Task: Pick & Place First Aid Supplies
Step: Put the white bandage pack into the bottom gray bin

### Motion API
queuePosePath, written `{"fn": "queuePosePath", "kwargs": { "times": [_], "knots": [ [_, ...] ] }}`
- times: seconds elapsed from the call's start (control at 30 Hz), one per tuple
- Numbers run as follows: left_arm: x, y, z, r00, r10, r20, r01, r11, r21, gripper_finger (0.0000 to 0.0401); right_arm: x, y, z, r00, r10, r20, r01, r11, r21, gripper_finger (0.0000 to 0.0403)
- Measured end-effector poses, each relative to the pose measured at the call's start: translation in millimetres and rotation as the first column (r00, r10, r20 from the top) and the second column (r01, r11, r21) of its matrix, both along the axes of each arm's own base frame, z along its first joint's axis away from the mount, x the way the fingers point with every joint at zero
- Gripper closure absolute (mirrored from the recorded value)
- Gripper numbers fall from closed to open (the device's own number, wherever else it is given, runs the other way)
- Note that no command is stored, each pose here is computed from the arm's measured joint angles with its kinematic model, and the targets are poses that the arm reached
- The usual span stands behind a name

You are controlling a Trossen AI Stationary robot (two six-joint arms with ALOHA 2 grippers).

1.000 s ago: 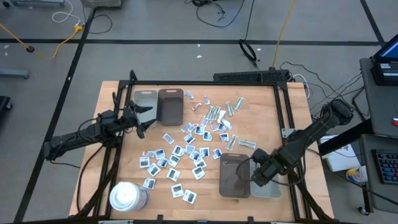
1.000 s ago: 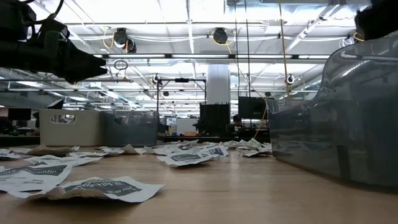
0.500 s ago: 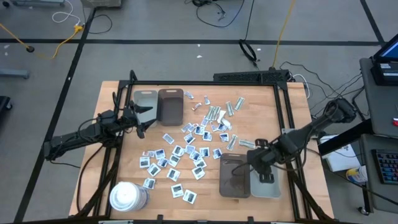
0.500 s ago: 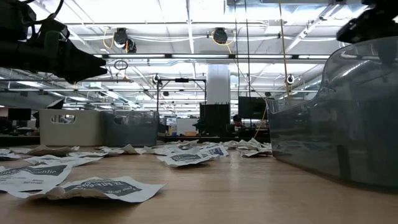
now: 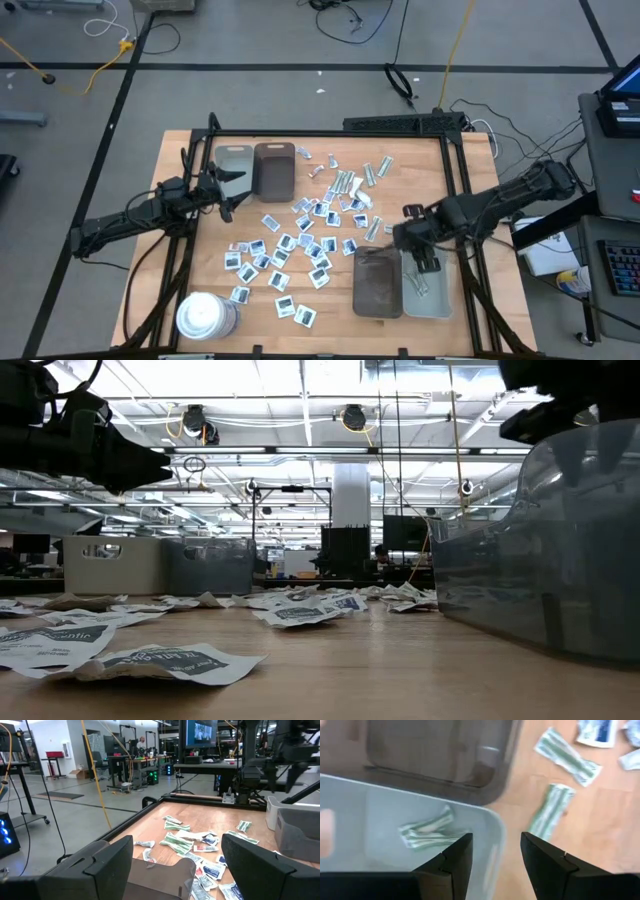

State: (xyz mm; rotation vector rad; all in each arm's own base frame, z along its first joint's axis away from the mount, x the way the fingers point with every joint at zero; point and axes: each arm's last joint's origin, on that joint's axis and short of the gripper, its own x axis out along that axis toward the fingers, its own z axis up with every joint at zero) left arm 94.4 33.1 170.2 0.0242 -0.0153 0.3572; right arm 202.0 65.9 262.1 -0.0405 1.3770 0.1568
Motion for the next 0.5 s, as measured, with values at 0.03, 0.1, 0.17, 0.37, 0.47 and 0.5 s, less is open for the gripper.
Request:
{"fn": "queuePosePath", "kwargs": {
  "times": [0.03,0.1,0.17,0.37,0.47,0.5],
  "knots": [
    [0.0,0.0,0.0,1.000,0.000,0.000,0.000,1.000,0.000,0.0095,1.5,-4.5,0.0,1.000,0.004,0.003,-0.004,1.000,-0.005,0.0243],
    [0.0,0.0,0.0,1.000,0.000,0.000,0.000,1.000,0.000,0.0095,4.1,-13.8,0.0,1.000,0.005,0.007,-0.005,1.000,-0.014,0.0243],
    [0.0,0.0,0.0,1.000,0.000,0.000,0.000,1.000,0.000,0.0096,6.3,-23.4,0.0,1.000,0.000,0.010,0.001,1.000,-0.022,0.0243],
    [0.0,0.0,0.0,1.000,0.000,0.000,0.000,1.000,0.000,0.0095,9.9,-49.3,0.0,0.998,-0.063,0.014,0.063,0.997,-0.034,0.0243],
    [0.0,0.0,0.0,1.000,0.000,0.000,0.000,1.000,0.000,0.0095,10.4,-57.4,0.0,0.995,-0.100,0.014,0.101,0.994,-0.034,0.0243],
    [0.0,0.0,0.0,1.000,0.000,0.000,0.000,1.000,0.000,0.0095,10.5,-59.3,0.0,0.994,-0.109,0.014,0.109,0.993,-0.035,0.0243]
  ]
}}
